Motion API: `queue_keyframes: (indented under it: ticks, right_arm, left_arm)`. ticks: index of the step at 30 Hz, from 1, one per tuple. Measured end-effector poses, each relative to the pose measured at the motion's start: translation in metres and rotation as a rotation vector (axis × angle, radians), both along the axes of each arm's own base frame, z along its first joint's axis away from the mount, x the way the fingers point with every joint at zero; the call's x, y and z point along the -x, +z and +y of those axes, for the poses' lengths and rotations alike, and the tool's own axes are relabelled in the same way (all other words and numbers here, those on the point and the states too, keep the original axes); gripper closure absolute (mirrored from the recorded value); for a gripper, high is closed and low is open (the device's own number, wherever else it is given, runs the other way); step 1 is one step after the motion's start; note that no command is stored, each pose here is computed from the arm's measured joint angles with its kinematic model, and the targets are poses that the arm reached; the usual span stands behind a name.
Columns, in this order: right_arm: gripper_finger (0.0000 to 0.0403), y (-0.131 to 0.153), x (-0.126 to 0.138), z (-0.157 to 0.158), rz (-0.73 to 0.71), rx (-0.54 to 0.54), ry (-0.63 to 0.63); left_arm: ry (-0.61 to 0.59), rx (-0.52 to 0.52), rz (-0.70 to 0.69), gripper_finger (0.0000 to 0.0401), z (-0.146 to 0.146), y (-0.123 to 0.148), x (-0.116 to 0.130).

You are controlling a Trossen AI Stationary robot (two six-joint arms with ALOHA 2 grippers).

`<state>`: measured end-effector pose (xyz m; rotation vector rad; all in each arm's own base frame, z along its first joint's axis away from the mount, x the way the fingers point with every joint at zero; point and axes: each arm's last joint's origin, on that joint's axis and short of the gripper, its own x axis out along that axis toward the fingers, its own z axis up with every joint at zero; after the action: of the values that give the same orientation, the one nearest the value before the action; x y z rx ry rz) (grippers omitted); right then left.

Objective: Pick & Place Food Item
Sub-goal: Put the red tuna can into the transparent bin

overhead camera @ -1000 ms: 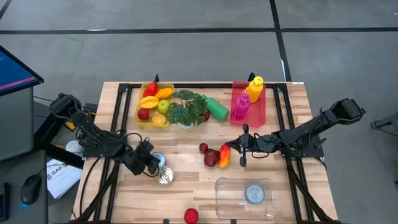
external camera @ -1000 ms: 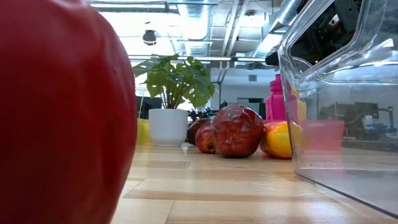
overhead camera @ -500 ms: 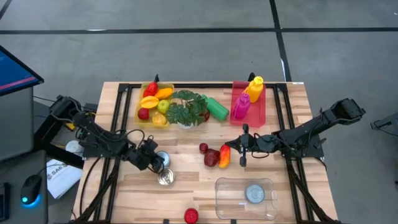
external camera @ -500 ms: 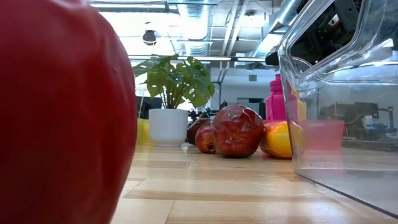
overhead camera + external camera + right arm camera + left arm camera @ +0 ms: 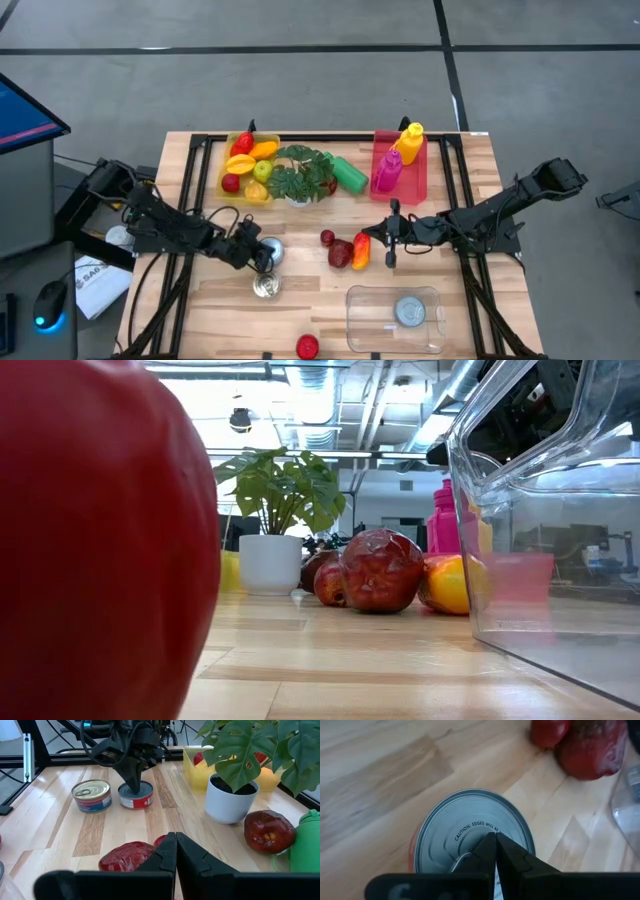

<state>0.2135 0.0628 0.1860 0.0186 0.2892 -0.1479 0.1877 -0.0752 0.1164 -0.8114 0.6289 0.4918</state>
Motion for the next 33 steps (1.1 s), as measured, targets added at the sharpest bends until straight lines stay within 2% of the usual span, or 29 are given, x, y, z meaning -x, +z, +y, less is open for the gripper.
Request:
queue_keyframes:
  ticks: [7,14,18,20,23,26,33]
  right_arm:
    - [0.0403,0.0,0.0,0.0,-0.001,-0.001,0.0]
    - [0.0403,0.0,0.0,0.0,-0.001,0.0,-0.001]
    - [0.0403,0.0,0.0,0.0,0.002,0.001,-0.001]
    - [0.0403,0.0,0.0,0.0,0.004,0.001,0.0]
    - [0.0403,0.0,0.0,0.0,0.004,0.001,0.0]
    - [0.0403,0.0,0.0,0.0,0.003,0.001,0.0]
    - [0.0403,0.0,0.0,0.0,0.002,0.001,0.0]
  left_arm:
    - [-0.036,-0.035,-0.093,0.0401,0.003,-0.006,-0.02]
    - [-0.023,-0.036,-0.09,0.0401,0.006,-0.006,-0.038]
    - [-0.078,-0.093,-0.09,0.0401,0.006,0.002,-0.041]
    - [-0.101,-0.108,-0.136,0.0401,0.005,0.013,-0.043]
    - [-0.135,-0.14,-0.199,0.0401,0.005,0.029,-0.041]
    - [-0.149,-0.161,-0.184,0.0401,0.008,0.038,-0.034]
    - [-0.178,-0.191,-0.014,0.0401,0.009,0.035,-0.014]
